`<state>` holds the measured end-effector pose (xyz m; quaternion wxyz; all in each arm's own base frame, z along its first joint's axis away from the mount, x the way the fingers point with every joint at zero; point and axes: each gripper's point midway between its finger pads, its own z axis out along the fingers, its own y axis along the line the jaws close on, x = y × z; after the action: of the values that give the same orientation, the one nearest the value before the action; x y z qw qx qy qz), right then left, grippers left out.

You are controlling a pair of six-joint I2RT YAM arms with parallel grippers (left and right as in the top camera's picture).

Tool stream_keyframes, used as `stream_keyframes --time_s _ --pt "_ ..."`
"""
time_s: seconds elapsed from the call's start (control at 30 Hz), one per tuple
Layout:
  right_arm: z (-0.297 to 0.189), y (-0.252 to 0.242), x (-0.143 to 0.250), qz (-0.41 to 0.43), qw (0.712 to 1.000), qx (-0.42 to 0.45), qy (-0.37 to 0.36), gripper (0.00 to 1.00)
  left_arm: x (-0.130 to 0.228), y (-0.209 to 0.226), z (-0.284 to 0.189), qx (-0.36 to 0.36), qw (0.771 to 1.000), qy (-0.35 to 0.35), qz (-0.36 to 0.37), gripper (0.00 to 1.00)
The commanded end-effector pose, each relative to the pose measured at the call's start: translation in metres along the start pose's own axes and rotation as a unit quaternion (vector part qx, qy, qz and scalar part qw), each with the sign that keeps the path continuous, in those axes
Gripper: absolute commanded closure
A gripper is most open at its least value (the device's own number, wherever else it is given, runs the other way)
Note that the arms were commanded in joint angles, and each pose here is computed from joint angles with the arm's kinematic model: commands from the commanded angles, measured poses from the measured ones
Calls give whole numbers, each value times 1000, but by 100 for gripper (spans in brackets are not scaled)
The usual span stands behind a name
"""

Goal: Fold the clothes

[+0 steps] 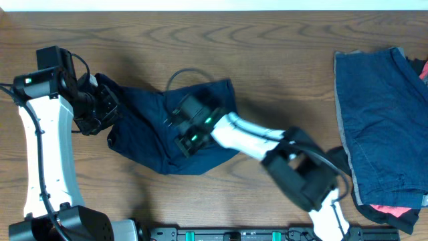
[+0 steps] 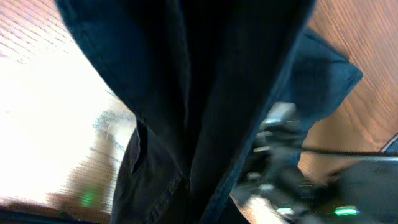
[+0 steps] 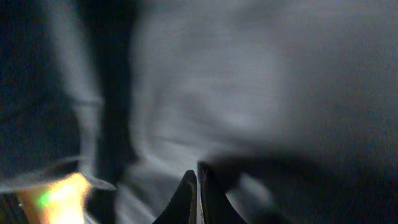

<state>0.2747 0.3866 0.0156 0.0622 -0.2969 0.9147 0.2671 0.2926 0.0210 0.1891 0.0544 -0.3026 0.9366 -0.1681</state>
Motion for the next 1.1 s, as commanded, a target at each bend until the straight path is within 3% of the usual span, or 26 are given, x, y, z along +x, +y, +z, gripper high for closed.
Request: stream_keyframes --time_s 0.0,0.13,0.3,0.67,0.87,1.07 --pt "-76 -45 -38 29 995 63 -78 96 2 -12 -4 13 1000 -3 17 94" --pt "-105 -93 -19 54 993 96 -48 96 9 -22 0 13 999 5 39 94" --pt "-102 -133 18 102 989 110 14 99 16 -34 3 15 998 9 58 94" --pt "-58 -155 60 117 979 139 88 99 23 -50 8 25 998 14 58 94" --pt "-43 -162 78 137 973 147 117 99 33 -90 6 112 991 34 62 94" --pt "-41 -163 81 142 971 148 121 99 46 -128 12 141 986 33 83 94"
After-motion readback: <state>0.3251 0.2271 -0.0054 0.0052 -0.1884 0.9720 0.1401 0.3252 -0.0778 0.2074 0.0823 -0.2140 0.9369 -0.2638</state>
